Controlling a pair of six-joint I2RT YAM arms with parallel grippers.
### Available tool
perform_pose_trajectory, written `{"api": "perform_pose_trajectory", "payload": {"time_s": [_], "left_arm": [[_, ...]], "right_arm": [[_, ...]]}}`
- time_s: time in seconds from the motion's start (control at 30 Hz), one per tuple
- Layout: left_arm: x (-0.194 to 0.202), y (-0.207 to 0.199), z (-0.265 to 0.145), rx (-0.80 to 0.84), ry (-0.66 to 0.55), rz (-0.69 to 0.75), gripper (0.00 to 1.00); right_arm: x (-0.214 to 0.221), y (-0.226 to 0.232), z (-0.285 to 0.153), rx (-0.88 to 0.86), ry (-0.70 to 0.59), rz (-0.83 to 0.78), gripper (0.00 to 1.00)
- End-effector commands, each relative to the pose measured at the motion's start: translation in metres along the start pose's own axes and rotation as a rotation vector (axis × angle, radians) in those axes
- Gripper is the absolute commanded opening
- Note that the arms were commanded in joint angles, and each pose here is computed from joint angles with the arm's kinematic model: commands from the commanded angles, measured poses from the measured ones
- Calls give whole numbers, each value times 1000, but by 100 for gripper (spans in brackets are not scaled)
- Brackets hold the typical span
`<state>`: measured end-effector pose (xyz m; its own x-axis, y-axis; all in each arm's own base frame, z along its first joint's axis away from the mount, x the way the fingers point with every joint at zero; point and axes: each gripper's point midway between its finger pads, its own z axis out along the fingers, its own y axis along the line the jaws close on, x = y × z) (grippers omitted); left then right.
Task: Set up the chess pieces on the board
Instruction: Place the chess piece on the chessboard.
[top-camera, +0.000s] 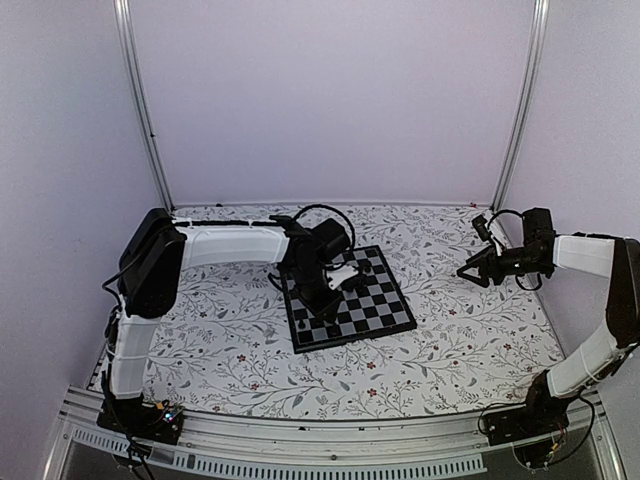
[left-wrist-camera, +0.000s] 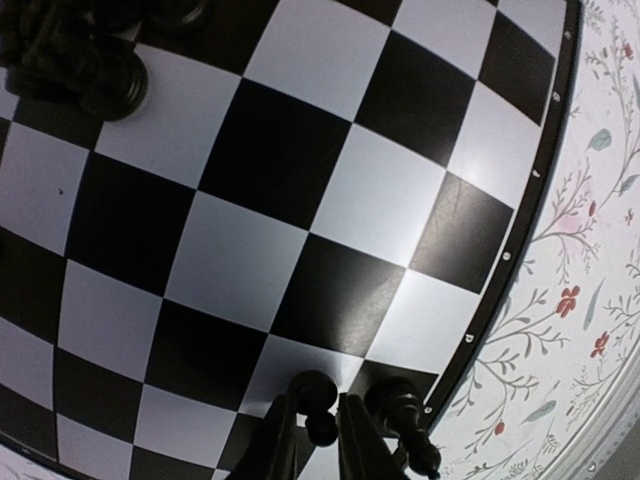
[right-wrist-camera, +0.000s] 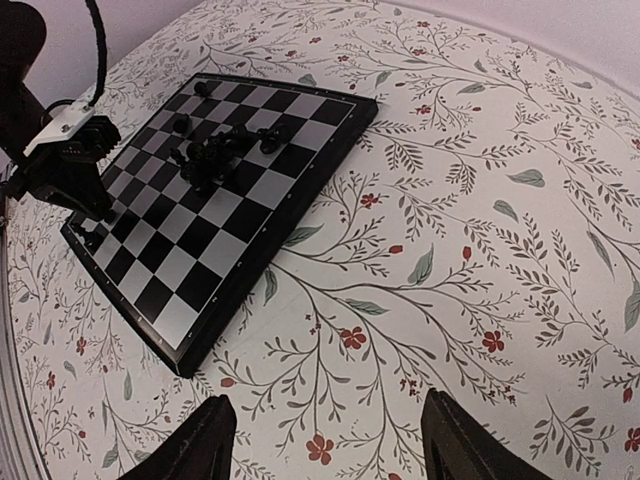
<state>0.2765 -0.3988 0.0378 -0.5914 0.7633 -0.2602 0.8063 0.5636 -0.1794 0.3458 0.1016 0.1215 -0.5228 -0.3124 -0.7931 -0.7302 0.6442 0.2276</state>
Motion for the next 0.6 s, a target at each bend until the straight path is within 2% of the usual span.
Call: {"api": "perform_pose_trajectory", "payload": {"time_s": [0.0, 0.17, 0.3, 0.57], "left_arm": [[3, -5, 5, 0, 24, 12, 19], [-2, -3, -3, -19, 4, 13, 24], [-14, -5, -25, -34, -52, 25, 29], [-53, -8, -102, -86, -283, 108, 40]], "right_arm": [[-9, -1, -1, 4, -8, -23, 66], [-8, -1, 0, 2, -6, -22, 67], [-8, 0, 0, -2, -6, -22, 66], [-13, -1, 0, -1, -9, -28, 66]]}}
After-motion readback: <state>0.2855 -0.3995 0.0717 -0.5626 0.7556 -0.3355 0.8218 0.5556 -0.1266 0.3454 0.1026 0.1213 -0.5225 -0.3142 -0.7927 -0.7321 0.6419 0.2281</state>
